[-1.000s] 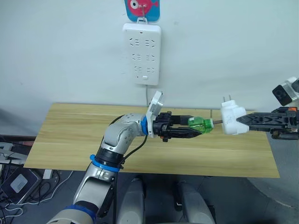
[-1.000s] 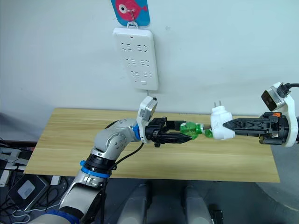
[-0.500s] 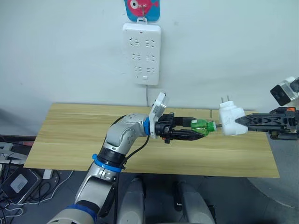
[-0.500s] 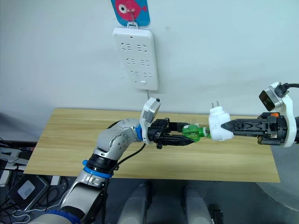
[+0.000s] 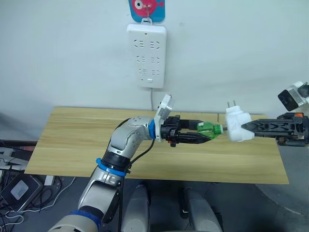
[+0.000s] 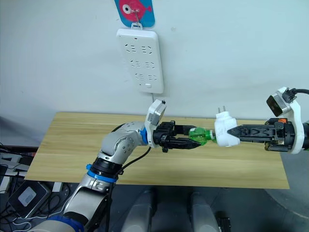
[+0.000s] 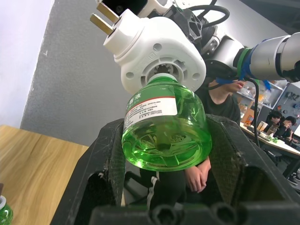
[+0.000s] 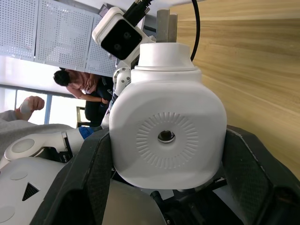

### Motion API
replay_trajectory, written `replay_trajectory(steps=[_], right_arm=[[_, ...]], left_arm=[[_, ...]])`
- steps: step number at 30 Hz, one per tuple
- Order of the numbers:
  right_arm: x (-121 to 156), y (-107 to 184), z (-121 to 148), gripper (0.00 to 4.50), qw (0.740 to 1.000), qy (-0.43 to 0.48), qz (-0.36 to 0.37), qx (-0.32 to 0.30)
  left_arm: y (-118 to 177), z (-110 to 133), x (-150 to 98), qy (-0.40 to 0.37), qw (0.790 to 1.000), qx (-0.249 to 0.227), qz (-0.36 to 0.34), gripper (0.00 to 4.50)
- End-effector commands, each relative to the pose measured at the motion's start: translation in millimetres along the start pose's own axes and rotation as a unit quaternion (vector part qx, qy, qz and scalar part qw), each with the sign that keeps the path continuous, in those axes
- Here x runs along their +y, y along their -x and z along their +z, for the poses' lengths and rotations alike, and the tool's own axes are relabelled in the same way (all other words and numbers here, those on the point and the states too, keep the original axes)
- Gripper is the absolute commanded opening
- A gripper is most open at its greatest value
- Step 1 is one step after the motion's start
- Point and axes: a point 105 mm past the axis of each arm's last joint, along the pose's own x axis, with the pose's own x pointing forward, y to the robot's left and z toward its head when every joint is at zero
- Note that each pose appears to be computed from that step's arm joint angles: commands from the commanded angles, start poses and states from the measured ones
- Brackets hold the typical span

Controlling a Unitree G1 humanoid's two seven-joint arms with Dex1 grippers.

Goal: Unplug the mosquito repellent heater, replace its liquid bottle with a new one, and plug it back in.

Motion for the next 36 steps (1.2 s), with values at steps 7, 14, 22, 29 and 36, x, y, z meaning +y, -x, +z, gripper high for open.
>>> replay_trajectory(steps=[7, 14, 22, 29, 36], right_arm=[[16, -10, 6, 2.99, 0.998, 0.055, 0.010, 0.001], [29, -25, -4, 2.99, 0.994, 0.105, 0.012, 0.035], [33, -35, 2, 2.99, 0.991, 0.128, 0.026, 0.023], [29, -39, 2, 2.99, 0.992, 0.117, 0.032, 0.017], [27, -43, -4, 2.99, 0.992, 0.118, 0.031, 0.019]], left_arm=[[-11, 6, -11, -0.025, 0.999, -0.005, -0.029, 2.25], [-13, 4, -11, -0.025, 0.999, -0.001, -0.033, 2.25], [-14, 5, -12, -0.022, 0.999, -0.007, -0.037, 2.25], [-14, 6, -12, -0.023, 0.999, -0.009, -0.035, 2.25], [-15, 10, -3, -0.027, 0.999, -0.024, -0.006, 2.25]])
